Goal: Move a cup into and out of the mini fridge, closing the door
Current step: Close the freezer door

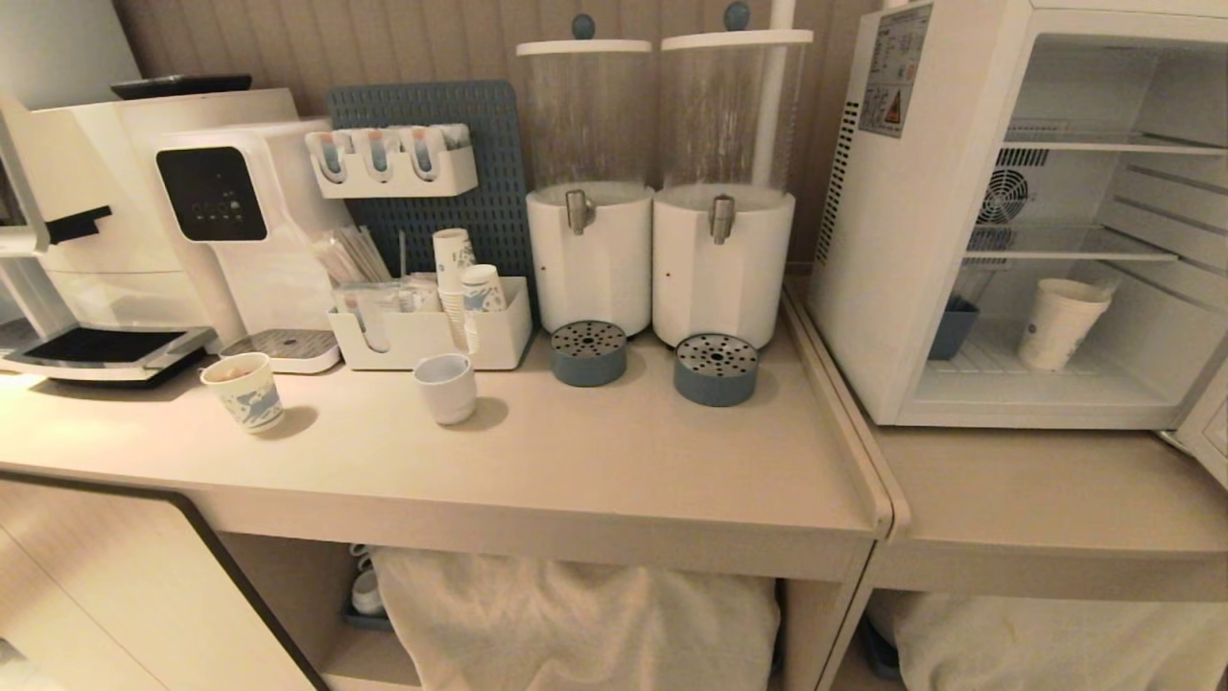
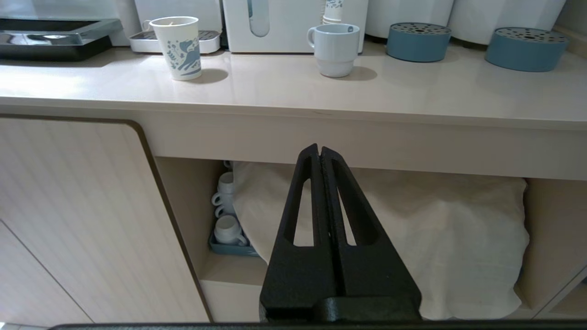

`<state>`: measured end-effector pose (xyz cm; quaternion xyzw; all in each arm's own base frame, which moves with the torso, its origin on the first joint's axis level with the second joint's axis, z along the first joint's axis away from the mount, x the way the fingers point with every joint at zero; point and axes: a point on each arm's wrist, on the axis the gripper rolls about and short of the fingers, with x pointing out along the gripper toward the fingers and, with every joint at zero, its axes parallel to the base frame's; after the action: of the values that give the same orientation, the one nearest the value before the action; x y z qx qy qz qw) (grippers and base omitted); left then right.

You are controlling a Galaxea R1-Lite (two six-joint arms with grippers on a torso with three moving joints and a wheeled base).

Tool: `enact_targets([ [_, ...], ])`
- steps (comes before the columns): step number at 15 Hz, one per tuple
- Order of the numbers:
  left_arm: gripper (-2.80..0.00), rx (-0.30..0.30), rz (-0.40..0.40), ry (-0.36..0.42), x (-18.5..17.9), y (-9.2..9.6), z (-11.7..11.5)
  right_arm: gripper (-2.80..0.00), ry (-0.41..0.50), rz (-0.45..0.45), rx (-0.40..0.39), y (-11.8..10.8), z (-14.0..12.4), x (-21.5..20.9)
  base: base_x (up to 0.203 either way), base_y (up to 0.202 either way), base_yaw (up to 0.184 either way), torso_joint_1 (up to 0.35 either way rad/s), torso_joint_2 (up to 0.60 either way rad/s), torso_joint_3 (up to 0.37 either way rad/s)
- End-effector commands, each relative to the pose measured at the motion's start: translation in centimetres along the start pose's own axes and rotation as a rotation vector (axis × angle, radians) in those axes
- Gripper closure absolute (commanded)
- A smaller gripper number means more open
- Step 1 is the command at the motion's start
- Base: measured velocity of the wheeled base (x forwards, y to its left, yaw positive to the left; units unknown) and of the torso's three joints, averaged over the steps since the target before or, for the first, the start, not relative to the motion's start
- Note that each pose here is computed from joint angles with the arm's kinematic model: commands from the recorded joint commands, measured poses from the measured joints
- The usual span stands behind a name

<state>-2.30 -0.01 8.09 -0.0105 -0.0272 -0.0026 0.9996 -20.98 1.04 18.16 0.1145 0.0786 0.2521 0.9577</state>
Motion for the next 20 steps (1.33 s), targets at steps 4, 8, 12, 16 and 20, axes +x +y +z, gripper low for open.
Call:
enact_targets([
  [4,0.0,-0.001,0.0,0.019,0.1,0.0,-0.5,0.0,-0.105,-0.181,0.014,-3.2,1.1,5.0,0.0,0.0,0.0,0.0,0.0,0.0],
  [8,0.0,-0.001,0.0,0.019,0.1,0.0,-0.5,0.0,-0.075,-0.283,-0.049,-6.9,-0.7,10.3,0.0,0.0,0.0,0.0,0.0,0.0],
  [12,0.0,-0.001,0.0,0.019,0.1,0.0,-0.5,0.0,-0.149,-0.37,-0.171,-9.3,-2.0,13.4,0.0,0.0,0.0,0.0,0.0,0.0],
  [16,0.0,0.0,0.0,0.018,0.1,0.0,-0.5,0.0,-0.102,-0.381,-0.31,-10.5,-3.8,14.9,0.0,0.0,0.0,0.0,0.0,0.0],
  [20,0.0,0.0,0.0,0.018,0.1,0.0,-0.5,0.0,-0.099,-0.419,-0.321,-11.6,-5.4,16.0,0.0,0.0,0.0,0.0,0.0,0.0],
])
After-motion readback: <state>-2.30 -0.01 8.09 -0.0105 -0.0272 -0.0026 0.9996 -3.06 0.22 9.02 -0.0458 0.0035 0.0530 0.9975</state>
